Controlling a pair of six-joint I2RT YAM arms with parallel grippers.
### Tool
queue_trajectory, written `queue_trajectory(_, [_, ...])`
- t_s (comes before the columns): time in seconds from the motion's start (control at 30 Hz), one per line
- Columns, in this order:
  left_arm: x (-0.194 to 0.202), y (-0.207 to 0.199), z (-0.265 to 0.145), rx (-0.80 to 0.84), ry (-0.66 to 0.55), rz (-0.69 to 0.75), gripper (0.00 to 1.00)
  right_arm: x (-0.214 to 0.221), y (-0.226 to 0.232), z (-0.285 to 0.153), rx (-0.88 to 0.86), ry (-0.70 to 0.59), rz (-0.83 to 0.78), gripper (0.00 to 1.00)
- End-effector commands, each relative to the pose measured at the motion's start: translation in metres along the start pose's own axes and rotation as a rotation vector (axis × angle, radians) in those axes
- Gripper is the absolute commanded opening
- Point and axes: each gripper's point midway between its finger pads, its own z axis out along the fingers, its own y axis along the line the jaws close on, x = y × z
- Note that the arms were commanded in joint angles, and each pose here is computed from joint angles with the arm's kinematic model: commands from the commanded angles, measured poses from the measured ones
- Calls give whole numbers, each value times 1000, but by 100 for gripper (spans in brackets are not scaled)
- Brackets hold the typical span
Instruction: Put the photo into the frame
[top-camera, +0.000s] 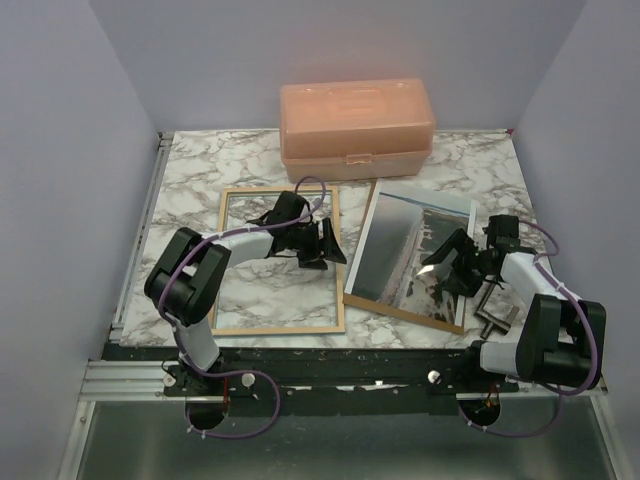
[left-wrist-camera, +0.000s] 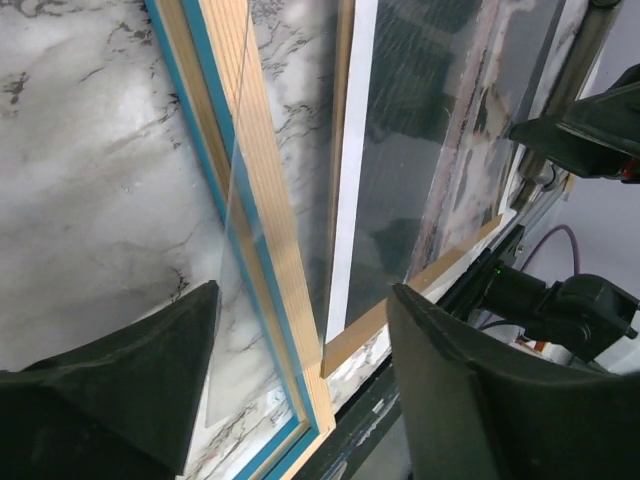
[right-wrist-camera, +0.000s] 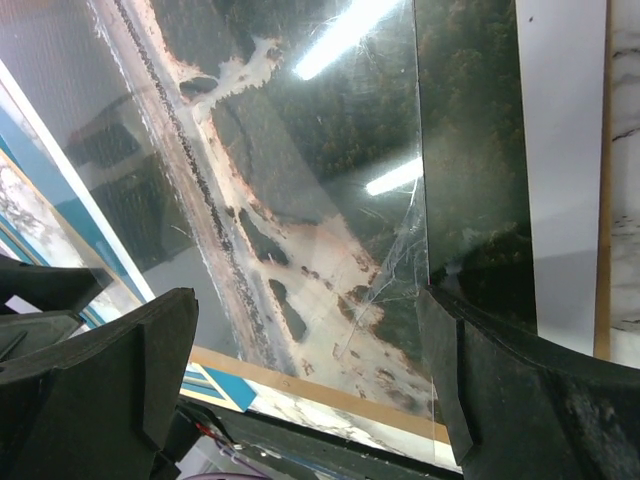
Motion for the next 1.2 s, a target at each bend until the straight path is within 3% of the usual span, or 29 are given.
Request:
queue_trajectory(0.0, [3,-16,6,124,34,5,61,7,1,6,-34,30,-4,100])
queue_trajectory(0.27, [5,-9,5,91,28,-6,34,7,3,5,-41,31,-10,100])
queue_trajectory(0.5, [8,-12,-7,86,0,5,0,2,7,-2,-41,9,-28,100])
queue_trajectory(0.8, [30,-7,-39,37,-62,-7,0,3,9,-5,-52,1,-49,100])
queue_trajectory(1.17, [60,30,-85,-128,-222,-98,0,7,19,-7,-128,11,-94,100])
